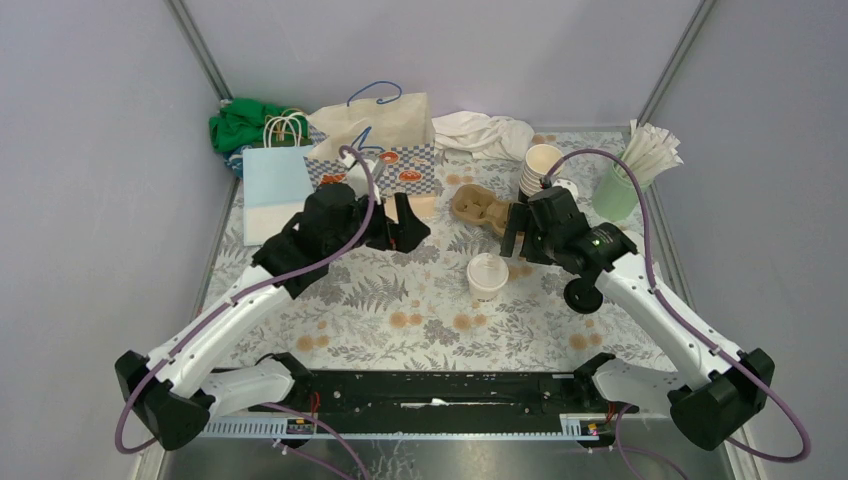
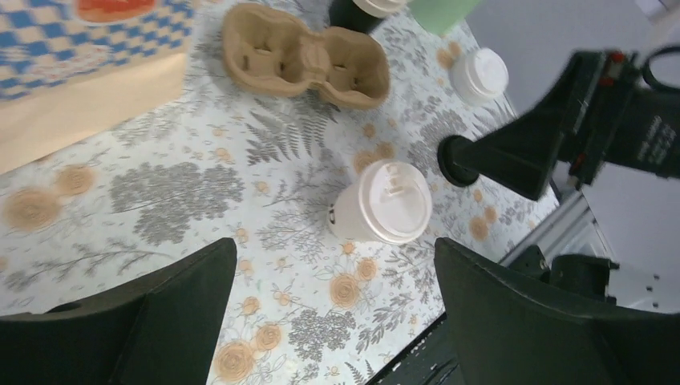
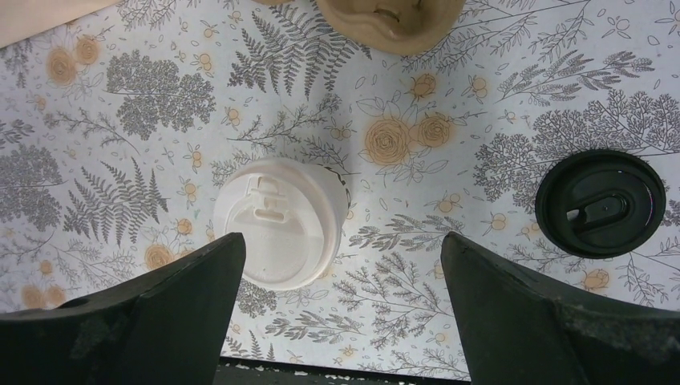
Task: Pack the takeout coffee
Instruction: Close the cup lid on the coffee cup.
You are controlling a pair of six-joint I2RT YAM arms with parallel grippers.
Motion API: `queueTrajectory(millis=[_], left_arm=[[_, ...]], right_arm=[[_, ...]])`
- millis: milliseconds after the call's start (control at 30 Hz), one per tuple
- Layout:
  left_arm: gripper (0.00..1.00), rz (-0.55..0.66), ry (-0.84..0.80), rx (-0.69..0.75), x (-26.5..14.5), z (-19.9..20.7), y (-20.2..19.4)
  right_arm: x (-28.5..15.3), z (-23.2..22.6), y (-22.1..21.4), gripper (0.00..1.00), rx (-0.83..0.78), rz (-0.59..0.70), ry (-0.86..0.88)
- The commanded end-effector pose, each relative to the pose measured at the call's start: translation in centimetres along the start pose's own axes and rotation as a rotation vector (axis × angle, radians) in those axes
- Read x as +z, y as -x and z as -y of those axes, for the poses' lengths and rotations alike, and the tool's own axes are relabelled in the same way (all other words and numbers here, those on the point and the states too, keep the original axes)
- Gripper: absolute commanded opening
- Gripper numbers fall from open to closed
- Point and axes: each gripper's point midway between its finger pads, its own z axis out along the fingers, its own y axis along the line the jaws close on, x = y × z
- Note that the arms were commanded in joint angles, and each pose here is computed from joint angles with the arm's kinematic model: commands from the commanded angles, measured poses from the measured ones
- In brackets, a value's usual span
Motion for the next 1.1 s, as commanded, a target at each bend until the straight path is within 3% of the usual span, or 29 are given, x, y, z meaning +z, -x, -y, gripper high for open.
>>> queueTrajectory(millis=[0,300,433,633,900,1067], left_arm=[[0.99,0.083,0.141,0.033,-2.8,-2.6,3.4],[0.99,0.168,0.308,0.021,-7.0,-6.9,8.2],[0.98,0.243,0.407,0.017,-8.9,-9.0,11.1],[0.95,0.297,0.502,0.006,-10.0,-11.8,14.3],[0.67,0.344,0.56,-0.035,-9.7,-15.2,17.4],[0.65,0.303,0.545,-0.014,-7.1,-17.0,18.7]], right_arm=[[-0.9,-0.6,0.0,1.0,0.017,0.008,0.039],[-0.4,-3.5,-0.8,0.99,0.001,-0.061,0.078],[0.1,-3.4,-1.1,0.79,0.015,-0.052,0.083],[1.3,-2.9,-1.8,0.67,-0.017,-0.077,0.049],[1.8,-3.0,-2.8,0.72,-0.084,-0.081,0.101],[1.0,-2.2,-2.6,0.72,-0.135,-0.017,0.124]])
